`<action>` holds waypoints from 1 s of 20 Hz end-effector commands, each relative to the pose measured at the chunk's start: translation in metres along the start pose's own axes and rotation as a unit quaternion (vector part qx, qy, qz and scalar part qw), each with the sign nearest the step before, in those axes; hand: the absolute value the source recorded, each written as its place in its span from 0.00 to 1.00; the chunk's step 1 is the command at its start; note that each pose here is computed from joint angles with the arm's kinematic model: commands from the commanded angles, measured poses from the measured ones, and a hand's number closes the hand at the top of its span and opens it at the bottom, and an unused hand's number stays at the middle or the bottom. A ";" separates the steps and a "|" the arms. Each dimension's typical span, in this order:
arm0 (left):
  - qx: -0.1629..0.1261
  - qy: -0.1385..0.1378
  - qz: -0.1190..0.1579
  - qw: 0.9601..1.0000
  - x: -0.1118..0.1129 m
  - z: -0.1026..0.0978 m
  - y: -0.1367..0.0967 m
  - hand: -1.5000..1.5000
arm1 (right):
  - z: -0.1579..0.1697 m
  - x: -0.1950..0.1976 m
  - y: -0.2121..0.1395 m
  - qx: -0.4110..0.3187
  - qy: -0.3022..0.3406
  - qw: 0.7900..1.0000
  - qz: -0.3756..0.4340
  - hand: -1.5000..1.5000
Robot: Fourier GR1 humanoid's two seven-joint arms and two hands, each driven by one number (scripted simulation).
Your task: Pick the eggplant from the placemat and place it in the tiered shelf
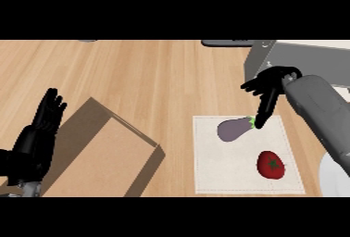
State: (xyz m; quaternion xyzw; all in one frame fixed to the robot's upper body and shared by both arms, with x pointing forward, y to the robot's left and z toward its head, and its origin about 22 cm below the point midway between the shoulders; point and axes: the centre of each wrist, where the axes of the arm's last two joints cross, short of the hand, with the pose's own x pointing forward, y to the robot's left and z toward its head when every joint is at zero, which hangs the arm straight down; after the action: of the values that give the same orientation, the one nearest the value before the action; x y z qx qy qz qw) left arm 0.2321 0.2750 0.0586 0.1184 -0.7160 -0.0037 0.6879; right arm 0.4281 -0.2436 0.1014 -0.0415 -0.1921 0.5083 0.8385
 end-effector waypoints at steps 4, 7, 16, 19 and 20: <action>0.010 -0.005 0.012 1.000 0.010 -0.011 -0.001 0.50 | -0.036 -0.002 0.023 0.028 0.022 0.999 0.007 0.00; 0.011 -0.005 0.018 1.000 0.020 -0.019 0.002 0.50 | -0.040 -0.003 0.032 0.023 0.019 1.000 0.002 0.00; 0.009 0.004 0.022 1.000 -0.014 -0.012 -0.012 0.50 | -0.052 -0.025 0.045 0.019 0.005 1.000 -0.001 0.00; 0.008 0.005 0.025 1.000 0.007 -0.019 -0.024 0.50 | -0.051 -0.029 0.040 0.016 -0.003 1.000 -0.014 0.00; 0.008 -0.003 0.019 1.000 0.003 -0.015 -0.008 0.50 | -0.049 -0.021 0.041 0.022 -0.003 1.000 -0.004 0.00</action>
State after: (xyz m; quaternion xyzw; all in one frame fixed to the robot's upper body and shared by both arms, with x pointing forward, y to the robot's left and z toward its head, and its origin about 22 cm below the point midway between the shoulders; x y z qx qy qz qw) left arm 0.2398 0.2771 0.0592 0.1299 -0.7160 -0.0056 0.6859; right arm 0.4077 -0.2358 0.0512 -0.0257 -0.1931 0.5112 0.8371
